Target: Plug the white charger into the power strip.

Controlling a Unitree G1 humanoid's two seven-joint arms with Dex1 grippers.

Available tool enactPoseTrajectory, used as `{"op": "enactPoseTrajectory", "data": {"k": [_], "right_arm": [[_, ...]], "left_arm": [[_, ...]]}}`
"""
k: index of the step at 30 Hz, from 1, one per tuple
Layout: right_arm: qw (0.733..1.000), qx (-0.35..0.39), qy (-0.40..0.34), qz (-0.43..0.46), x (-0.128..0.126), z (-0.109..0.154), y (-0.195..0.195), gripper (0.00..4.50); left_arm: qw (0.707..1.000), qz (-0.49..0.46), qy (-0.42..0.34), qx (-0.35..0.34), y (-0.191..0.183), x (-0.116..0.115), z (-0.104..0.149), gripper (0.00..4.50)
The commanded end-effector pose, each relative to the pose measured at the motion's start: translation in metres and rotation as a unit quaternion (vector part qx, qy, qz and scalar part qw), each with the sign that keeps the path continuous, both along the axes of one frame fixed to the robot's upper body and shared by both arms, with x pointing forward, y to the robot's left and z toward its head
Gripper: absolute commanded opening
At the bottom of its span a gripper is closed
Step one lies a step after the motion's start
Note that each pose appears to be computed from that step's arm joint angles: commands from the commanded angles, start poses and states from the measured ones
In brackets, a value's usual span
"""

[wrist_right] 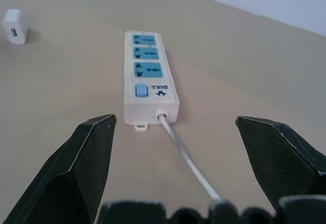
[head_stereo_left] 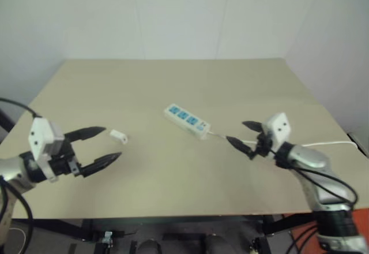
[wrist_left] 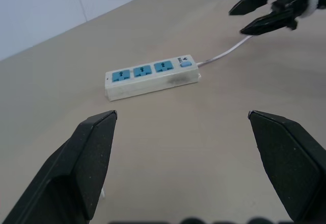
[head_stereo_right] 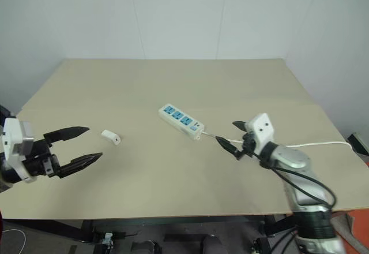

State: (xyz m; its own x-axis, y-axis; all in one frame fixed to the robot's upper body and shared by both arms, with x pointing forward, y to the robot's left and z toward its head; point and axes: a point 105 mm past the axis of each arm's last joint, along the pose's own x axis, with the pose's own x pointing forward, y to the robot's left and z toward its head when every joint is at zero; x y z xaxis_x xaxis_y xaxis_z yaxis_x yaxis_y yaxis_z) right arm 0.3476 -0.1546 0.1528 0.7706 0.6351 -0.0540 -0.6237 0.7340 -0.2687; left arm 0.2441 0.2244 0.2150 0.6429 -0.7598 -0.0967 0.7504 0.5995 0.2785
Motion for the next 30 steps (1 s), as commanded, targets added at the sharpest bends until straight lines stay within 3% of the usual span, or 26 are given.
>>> {"op": "enactPoseTrajectory", "data": {"k": [1, 13, 17, 27, 30], "right_arm": [[0.999, -0.027, -0.022, 0.0, 0.014, -0.002, 0.011, 4.47], [0.994, -0.088, 0.062, -0.029, 0.061, -0.05, 0.019, 4.47], [0.991, -0.094, 0.097, 0.002, 0.058, -0.058, 0.024, 3.59], [0.987, -0.098, 0.114, 0.057, 0.036, -0.057, 0.033, 0.17], [0.987, -0.096, 0.105, 0.079, 0.024, -0.053, 0.04, 0.01]], "left_arm": [[1.0, -0.021, -0.018, -0.003, -0.01, 0.0, 0.006, 4.5], [0.999, -0.031, -0.019, -0.012, -0.019, 0.003, 0.002, 4.5], [0.999, -0.03, -0.017, -0.014, -0.02, -0.001, 0.001, 4.5], [0.999, -0.027, -0.016, -0.015, -0.019, -0.002, 0.001, 4.5], [0.999, -0.032, -0.016, -0.016, -0.02, 0.0, 0.002, 4.5]]}}
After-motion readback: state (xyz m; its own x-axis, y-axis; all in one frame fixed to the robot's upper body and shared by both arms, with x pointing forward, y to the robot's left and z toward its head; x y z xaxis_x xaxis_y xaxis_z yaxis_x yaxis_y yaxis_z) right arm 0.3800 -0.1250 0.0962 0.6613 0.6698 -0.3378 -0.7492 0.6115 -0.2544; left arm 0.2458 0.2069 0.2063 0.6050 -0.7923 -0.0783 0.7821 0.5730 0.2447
